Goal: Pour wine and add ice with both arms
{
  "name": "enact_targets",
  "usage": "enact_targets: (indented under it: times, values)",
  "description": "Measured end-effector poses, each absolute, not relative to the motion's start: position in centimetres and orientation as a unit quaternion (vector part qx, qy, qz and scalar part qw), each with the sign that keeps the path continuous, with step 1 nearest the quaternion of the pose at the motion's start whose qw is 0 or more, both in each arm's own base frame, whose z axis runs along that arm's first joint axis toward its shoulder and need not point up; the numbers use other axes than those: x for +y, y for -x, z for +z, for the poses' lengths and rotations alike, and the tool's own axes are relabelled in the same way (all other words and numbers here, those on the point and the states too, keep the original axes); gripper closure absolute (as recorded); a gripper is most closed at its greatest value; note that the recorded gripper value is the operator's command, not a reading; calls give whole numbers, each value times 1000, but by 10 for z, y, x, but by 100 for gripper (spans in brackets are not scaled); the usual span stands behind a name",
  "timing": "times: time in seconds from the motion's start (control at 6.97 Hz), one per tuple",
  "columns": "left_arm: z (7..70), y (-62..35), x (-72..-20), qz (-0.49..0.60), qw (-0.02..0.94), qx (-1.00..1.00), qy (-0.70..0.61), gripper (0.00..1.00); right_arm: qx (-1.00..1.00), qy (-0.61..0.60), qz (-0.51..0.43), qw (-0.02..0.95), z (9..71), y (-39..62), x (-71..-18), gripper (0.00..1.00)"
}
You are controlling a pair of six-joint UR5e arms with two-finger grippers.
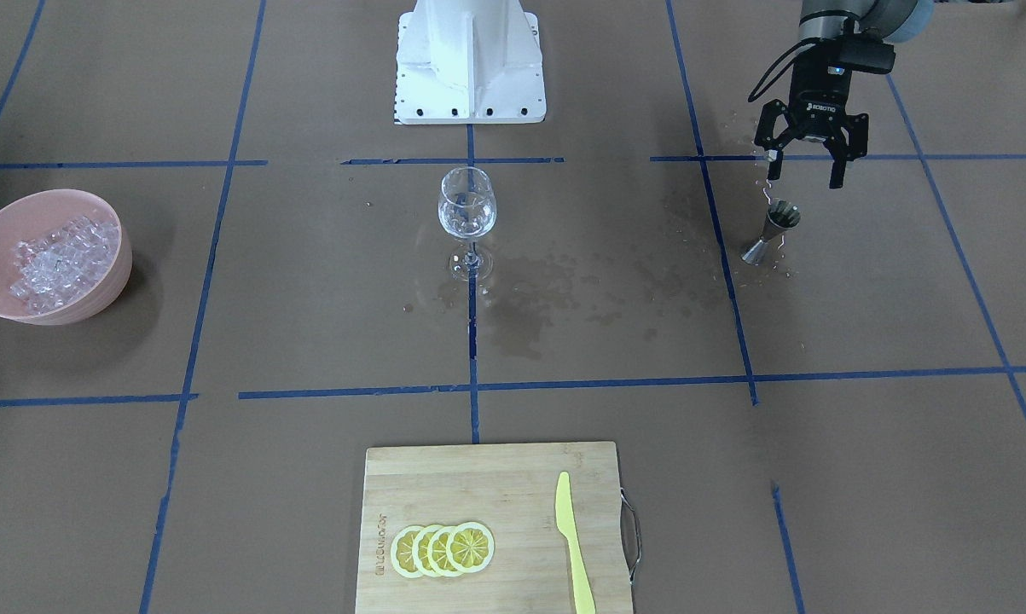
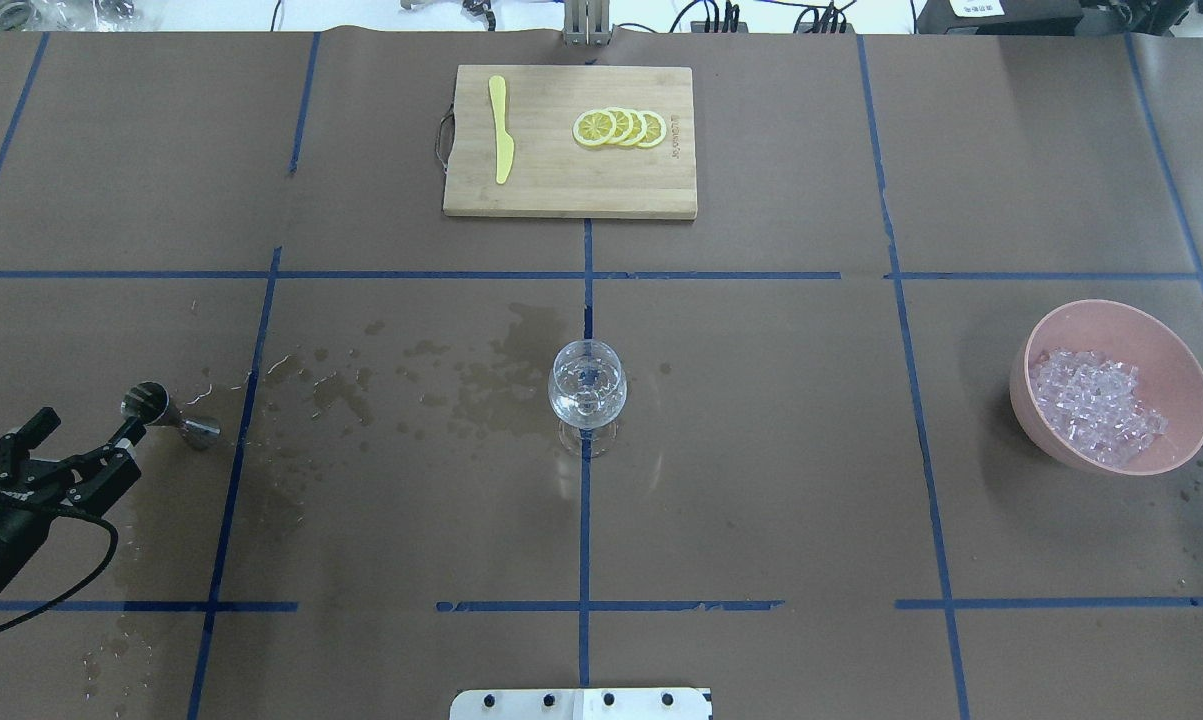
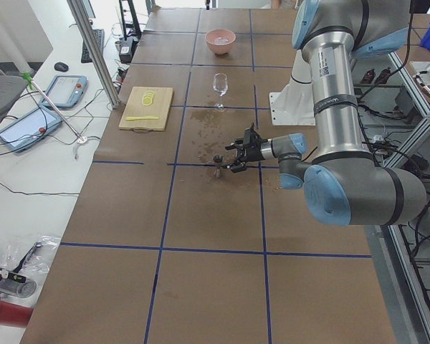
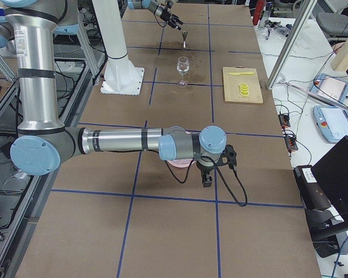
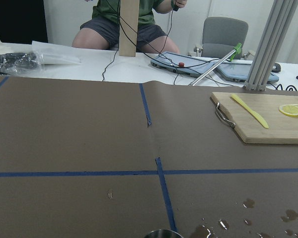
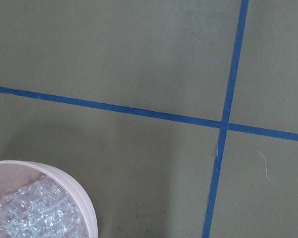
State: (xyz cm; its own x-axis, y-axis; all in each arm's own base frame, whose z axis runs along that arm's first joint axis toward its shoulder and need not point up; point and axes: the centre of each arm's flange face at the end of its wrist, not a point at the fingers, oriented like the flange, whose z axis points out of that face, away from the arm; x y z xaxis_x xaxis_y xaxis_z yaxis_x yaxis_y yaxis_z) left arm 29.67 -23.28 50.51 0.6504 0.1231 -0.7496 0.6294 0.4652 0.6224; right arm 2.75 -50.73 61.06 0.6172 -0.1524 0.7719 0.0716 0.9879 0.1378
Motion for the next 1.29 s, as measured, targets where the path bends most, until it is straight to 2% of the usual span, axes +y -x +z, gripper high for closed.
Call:
enact_targets:
  times: [1.29]
  values:
    - [546,-367,-229,-174,750,347,-535,1,-433,-49,-62,898,608,-28,-509,0]
